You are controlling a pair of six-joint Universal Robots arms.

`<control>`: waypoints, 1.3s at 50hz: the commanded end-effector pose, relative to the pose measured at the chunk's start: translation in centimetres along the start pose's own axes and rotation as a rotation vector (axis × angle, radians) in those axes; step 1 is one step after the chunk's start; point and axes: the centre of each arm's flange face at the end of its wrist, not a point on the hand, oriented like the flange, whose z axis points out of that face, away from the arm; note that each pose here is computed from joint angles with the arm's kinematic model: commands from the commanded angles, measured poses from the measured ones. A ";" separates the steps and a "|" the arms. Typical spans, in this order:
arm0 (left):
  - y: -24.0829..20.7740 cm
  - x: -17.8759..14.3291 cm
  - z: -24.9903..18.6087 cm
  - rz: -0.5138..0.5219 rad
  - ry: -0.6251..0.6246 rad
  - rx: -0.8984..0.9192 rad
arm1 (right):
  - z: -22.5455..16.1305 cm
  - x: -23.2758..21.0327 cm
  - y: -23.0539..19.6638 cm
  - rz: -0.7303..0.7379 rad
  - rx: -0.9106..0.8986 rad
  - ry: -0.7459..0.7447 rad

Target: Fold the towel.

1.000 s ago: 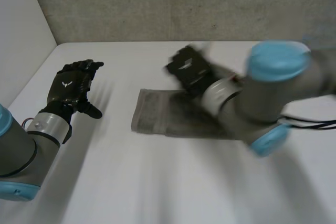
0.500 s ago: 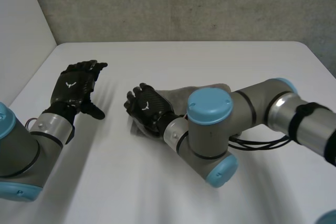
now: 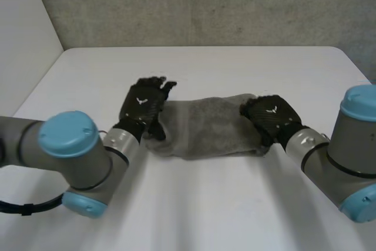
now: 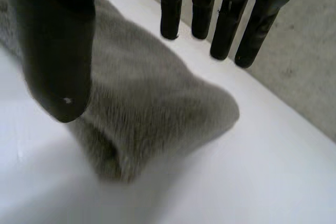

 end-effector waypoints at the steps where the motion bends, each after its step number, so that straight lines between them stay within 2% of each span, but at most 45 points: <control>1: 2.5 1.1 0.4 0.157 -0.025 -0.104 | 1.2 0.3 2.3 0.000 0.004 0.019; 7: 3.0 0.9 0.1 0.180 -0.059 -0.131 | 2.3 1.0 3.5 0.010 -0.016 0.029; 16: 1.3 0.8 -0.3 0.175 -0.079 -0.097 | 2.6 1.8 3.8 0.015 -0.029 0.054; 21: -0.7 0.5 -1.0 0.174 -0.087 -0.055 | 1.6 2.0 2.6 0.008 -0.025 0.061; 24: -2.5 0.3 -1.6 0.172 -0.095 -0.017 | 0.1 2.2 2.4 -0.022 -0.082 0.048; 26: -3.4 0.2 -2.1 0.172 -0.099 0.002 | -1.5 2.6 2.9 -0.107 -0.187 0.015; 27: -4.6 0.1 -2.5 0.170 -0.104 0.031 | -1.5 2.6 2.9 -0.108 -0.188 0.014; 29: -5.6 -0.1 -2.8 0.169 -0.109 0.055 | -2.8 3.0 2.9 -0.234 -0.272 -0.017; 31: -7.4 -0.3 -3.3 0.155 -0.117 0.103 | -3.1 3.6 2.6 -0.283 -0.281 -0.013; 38: -10.2 -0.6 -3.6 0.092 -0.124 0.187 | -2.4 4.8 -1.8 -0.383 -0.141 0.064; 40: -11.2 -0.7 -3.4 0.065 -0.127 0.220 | -2.0 2.4 -4.5 -0.413 -0.034 0.017; 43: -11.7 -0.8 -3.3 0.054 -0.129 0.235 | -1.8 0.7 -5.5 -0.430 0.021 -0.016; 44: -11.8 -0.8 -3.3 0.045 -0.129 0.238 | -1.4 -1.4 -6.2 -0.457 0.075 -0.059; 45: -11.7 -0.7 -3.3 0.037 -0.127 0.236 | -0.8 -4.3 -6.1 -0.490 0.122 -0.128; 46: -11.7 -0.7 -3.3 0.037 -0.127 0.236 | -0.8 -4.3 -6.1 -0.490 0.122 -0.129; 48: -11.3 -0.8 -3.3 0.025 -0.129 0.225 | -0.6 -9.9 -5.5 -0.553 0.196 -0.264; 49: -11.3 -0.8 -3.3 0.025 -0.129 0.225 | -0.6 -9.9 -5.5 -0.553 0.196 -0.265; 51: -11.0 -0.7 -3.4 0.016 -0.127 0.217 | -0.7 -13.8 -4.1 -0.634 0.220 -0.366; 56: -10.7 -0.8 -3.3 0.003 -0.129 0.212 | 0.0 -15.3 -2.3 -0.695 0.203 -0.400; 60: -10.6 -1.0 -3.3 -0.013 -0.132 0.208 | 0.3 -15.3 -2.5 -0.684 0.225 -0.378; 65: -10.3 -1.1 -3.2 -0.020 -0.133 0.201 | -0.9 -13.6 -5.7 -0.583 0.325 -0.270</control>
